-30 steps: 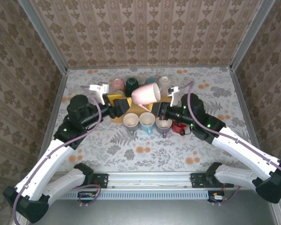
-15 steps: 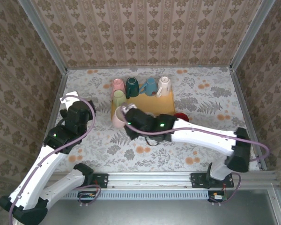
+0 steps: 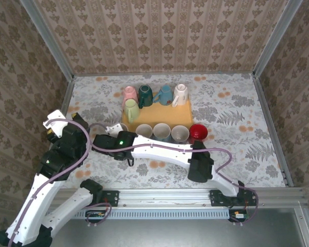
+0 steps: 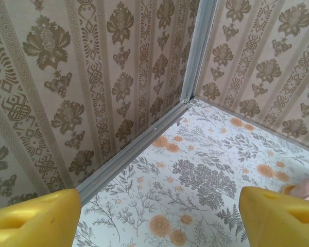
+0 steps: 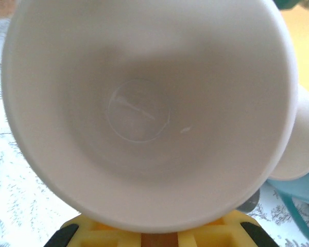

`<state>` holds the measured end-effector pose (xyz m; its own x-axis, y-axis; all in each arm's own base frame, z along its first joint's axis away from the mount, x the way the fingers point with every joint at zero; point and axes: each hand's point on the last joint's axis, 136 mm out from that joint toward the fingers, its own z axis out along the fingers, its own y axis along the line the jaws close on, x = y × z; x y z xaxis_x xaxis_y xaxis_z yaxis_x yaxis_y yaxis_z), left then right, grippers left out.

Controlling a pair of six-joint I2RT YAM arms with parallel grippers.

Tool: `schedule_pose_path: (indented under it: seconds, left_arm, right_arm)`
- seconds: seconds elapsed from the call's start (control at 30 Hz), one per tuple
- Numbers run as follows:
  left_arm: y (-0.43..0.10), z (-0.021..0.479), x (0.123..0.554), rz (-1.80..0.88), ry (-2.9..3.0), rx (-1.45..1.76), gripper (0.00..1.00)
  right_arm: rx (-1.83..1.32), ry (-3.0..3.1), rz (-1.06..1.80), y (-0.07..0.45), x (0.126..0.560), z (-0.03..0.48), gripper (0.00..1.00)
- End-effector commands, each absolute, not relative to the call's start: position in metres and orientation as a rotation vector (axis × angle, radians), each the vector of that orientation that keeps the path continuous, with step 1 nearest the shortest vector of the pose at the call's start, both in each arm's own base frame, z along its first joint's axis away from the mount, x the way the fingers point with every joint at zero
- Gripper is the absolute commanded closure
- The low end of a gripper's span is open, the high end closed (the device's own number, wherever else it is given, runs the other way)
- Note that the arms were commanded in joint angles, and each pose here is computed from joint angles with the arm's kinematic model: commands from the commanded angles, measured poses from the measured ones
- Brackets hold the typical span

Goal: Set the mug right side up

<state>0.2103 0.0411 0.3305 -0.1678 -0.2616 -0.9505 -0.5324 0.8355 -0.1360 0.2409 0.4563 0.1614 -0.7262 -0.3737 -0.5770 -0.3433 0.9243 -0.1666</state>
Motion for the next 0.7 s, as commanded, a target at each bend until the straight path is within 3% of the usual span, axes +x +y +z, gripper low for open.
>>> schedule_pose_path:
  seconds: [0.0, 0.67]
  left_arm:
    - [0.050, 0.327, 0.203, 0.290, 1.740, -0.653, 0.19]
    - [0.056, 0.331, 0.195, 0.265, 1.705, -0.684, 0.19]
  right_arm:
    - [-0.396, 2.431, -0.177, 0.438, 0.251, 0.165, 1.00]
    - [-0.339, 2.534, -0.156, 0.453, 0.272, 0.106, 1.00]
